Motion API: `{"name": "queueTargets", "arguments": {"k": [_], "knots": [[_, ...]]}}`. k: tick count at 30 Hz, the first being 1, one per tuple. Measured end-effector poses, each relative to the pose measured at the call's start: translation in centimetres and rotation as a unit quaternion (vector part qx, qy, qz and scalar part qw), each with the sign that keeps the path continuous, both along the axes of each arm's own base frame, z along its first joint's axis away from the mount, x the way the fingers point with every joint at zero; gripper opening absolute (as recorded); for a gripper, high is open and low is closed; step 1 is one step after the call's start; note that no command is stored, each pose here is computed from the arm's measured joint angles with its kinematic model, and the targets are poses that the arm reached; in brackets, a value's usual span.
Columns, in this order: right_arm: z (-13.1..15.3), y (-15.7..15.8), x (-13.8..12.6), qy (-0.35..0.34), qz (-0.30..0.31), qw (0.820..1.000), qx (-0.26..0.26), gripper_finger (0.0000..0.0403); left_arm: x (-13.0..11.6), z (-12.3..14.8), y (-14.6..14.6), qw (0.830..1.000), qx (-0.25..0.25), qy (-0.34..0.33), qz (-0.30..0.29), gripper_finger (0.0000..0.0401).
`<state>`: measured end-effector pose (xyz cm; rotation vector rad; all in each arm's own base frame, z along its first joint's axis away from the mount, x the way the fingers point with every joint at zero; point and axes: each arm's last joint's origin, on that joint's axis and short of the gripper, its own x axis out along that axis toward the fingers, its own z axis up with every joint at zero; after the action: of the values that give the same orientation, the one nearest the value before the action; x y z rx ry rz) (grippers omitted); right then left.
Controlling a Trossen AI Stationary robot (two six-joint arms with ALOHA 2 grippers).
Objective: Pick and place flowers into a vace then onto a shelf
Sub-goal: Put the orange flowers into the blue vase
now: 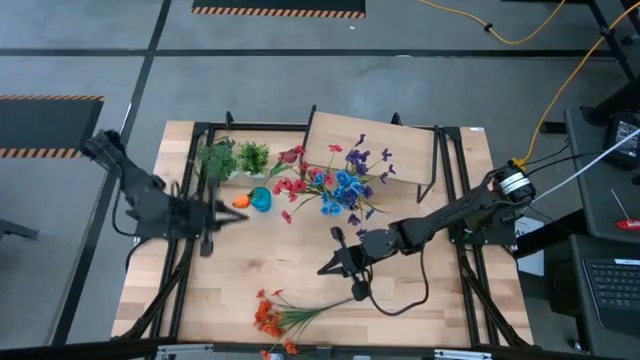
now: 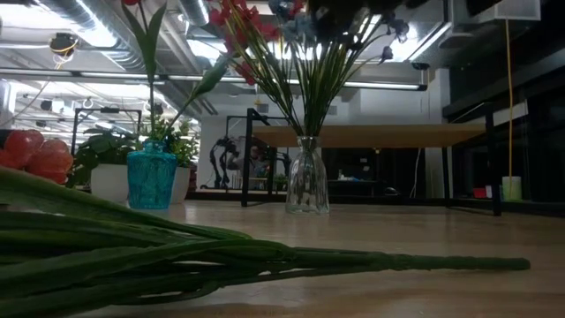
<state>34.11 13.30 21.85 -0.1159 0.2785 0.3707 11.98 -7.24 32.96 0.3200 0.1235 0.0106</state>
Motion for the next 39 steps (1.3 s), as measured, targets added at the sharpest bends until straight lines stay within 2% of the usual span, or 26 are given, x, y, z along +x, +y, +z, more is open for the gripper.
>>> {"name": "queueTargets", "arguments": {"k": [5, 11, 16, 20, 25, 31, 39], "knots": [[0.6, 1.4, -1.0, -0.002, -0.016, 1.000, -0.010, 0.0000, 1.1, -2.0, -3.9, 0.998, 0.011, 0.049, -0.025, 0.0002], [0.7, 2.6, -1.7, -0.003, -0.044, 0.999, -0.012, 0.0000, 1.8, -4.2, -8.3, 0.997, -0.002, 0.069, -0.045, 0.0003], [1.6, 3.5, -1.6, 0.034, -0.043, 0.998, -0.003, 0.0000, 2.5, -5.6, -10.8, 0.994, -0.028, 0.089, -0.048, 0.0003], [2.7, 4.8, -1.8, 0.075, -0.039, 0.996, 0.004, 0.0000, 3.5, -6.2, -12.4, 0.991, -0.056, 0.111, -0.050, 0.0003], [2.9, 7.4, -2.7, 0.085, -0.051, 0.995, -0.007, 0.0000, 4.6, -7.0, -14.3, 0.984, -0.092, 0.143, -0.061, 0.0003], [2.5, 10.3, -2.8, 0.112, -0.058, 0.992, -0.007, 0.0000, 5.6, -8.2, -16.0, 0.980, -0.092, 0.165, -0.061, 0.0003], [0.7, 12.0, -1.7, 0.181, -0.075, 0.980, -0.037, 0.0005, 6.0, -9.2, -16.6, 0.977, -0.113, 0.178, -0.046, 0.0003]]}}
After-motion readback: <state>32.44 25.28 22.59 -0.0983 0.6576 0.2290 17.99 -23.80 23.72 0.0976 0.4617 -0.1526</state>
